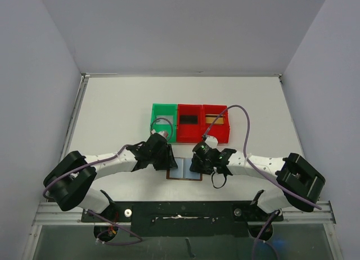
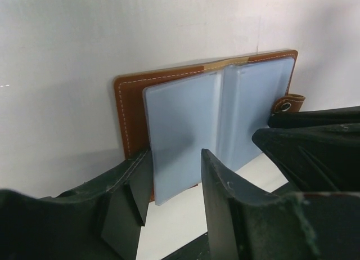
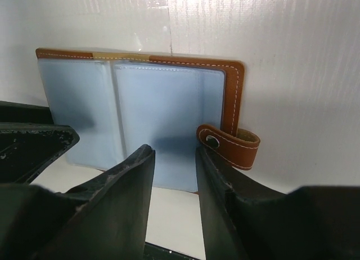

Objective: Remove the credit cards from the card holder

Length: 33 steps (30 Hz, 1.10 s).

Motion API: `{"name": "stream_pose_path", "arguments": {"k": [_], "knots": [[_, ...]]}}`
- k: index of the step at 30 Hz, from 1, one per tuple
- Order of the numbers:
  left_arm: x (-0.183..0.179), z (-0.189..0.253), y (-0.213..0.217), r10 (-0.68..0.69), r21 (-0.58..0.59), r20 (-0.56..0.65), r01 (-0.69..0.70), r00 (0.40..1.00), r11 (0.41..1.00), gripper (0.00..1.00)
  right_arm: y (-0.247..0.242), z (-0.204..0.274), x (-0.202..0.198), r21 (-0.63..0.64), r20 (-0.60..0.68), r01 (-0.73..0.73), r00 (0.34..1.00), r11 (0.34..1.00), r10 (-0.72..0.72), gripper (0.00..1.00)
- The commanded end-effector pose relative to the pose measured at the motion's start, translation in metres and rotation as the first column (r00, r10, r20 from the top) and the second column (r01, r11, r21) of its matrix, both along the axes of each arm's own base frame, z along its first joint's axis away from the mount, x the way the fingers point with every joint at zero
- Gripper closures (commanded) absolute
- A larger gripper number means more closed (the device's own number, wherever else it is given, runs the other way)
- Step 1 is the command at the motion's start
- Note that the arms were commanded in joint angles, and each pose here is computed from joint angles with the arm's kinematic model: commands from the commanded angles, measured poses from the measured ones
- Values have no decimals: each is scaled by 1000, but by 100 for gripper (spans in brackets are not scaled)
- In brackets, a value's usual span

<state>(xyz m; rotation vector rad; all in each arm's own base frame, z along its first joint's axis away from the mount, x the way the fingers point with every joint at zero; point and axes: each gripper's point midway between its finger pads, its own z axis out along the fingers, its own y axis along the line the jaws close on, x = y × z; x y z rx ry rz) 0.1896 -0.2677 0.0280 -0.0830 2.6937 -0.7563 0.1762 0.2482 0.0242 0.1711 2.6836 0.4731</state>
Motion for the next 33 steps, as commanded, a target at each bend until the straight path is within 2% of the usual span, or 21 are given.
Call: {"name": "stream_pose_path", "arguments": {"k": [1, 5, 8, 13, 18, 21, 24, 28, 33], "knots": [[6, 14, -22, -22, -91, 45, 26, 999, 996, 64, 1, -9, -3, 7, -11, 11, 1000, 1000, -11, 64], [6, 18, -29, -18, -120, 52, 24, 998, 992, 73, -1, -13, -6, 8, -21, 15, 1000, 1000, -15, 64], [7, 22, -32, -14, -135, 60, 22, 998, 991, 85, -1, -13, -6, 9, -23, 16, 1000, 1000, -16, 65], [8, 28, -36, -5, -157, 73, 16, 997, 987, 94, 0, -12, -6, 17, -18, 15, 1000, 1000, -15, 65], [8, 20, -26, 5, -68, 79, 1, 997, 998, 100, 5, -6, -4, 35, -8, 3, 1000, 999, -3, 65], [11, 22, -22, 5, -13, 96, -4, 995, 1000, 100, 10, 10, -1, 62, 12, -11, 1000, 998, 11, 63], [11, 18, -12, 14, 42, 102, -19, 995, 999, 100, 14, 32, 2, 110, 50, -17, 999, 994, 11, 56], [8, 19, -11, 1, 37, 107, -5, 994, 999, 100, 11, 48, 2, 152, 76, -6, 997, 988, -6, 47], [8, 21, -8, -10, 63, 119, 2, 993, 998, 74, 4, 36, -5, 150, 44, 22, 999, 988, -29, 45]]}}
